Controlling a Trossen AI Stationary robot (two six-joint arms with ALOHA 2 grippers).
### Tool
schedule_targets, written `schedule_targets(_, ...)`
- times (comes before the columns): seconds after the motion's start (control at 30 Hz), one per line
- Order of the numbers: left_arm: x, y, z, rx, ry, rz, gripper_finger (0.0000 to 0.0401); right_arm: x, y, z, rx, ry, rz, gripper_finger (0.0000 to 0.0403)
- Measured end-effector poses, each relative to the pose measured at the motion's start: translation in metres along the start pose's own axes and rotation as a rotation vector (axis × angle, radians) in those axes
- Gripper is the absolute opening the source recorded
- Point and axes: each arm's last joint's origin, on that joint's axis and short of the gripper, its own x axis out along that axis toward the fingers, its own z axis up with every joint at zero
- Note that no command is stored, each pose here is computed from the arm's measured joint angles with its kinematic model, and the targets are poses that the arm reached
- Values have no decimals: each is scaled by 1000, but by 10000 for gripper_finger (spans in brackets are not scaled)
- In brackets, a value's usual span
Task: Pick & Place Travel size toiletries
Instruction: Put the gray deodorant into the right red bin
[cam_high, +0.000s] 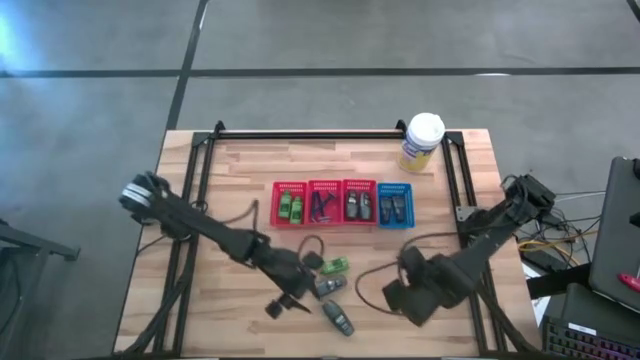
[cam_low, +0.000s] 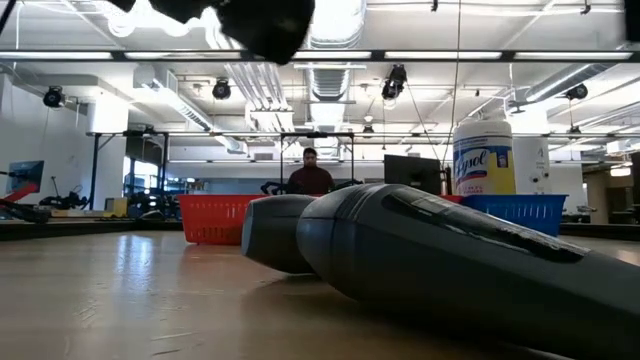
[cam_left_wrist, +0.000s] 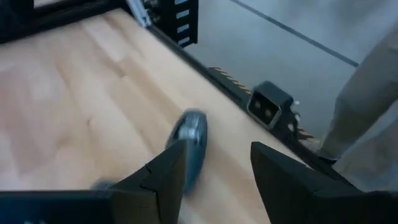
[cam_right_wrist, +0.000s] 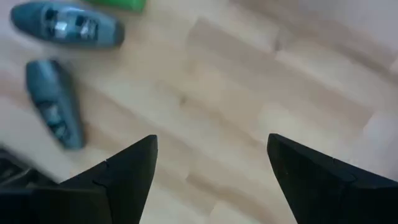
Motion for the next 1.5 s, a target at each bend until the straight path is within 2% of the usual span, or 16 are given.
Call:
schedule_targets(0.1,26,-3,10,47,6,-8,199,-7,-3,-18,23,14,25,295)
schedule_targets(0.23,54,-4,18,62,39,-30,237,-11,-10,-36,38,21,29,300)
schedule_targets(0.4,76,-1,13,72,129,-49,281,-14,-15,-45,38,21,24,317)
schedule_targets(0.57,94,4,4,137,155,-65,290,-14,-16,-44,31,14,11,330)
schedule_targets(0.7,109,11,-9,118,215,-70,288,-13,-16,-44,27,-4,13,337)
schedule_targets(0.93,115,18,-20,103,306,12,287,-12,-16,-44,35,-14,16,329)
schedule_targets(1.07,110,21,-16,97,306,33,287,-11,-17,-44,40,-16,12,320)
schedule_targets(1.3,105,20,-22,-35,385,42,286,-9,-18,-44,50,-25,5,309)
schedule_targets(1.5,105,21,-20,5,368,38,286,-6,-19,-42,68,-48,6,300)
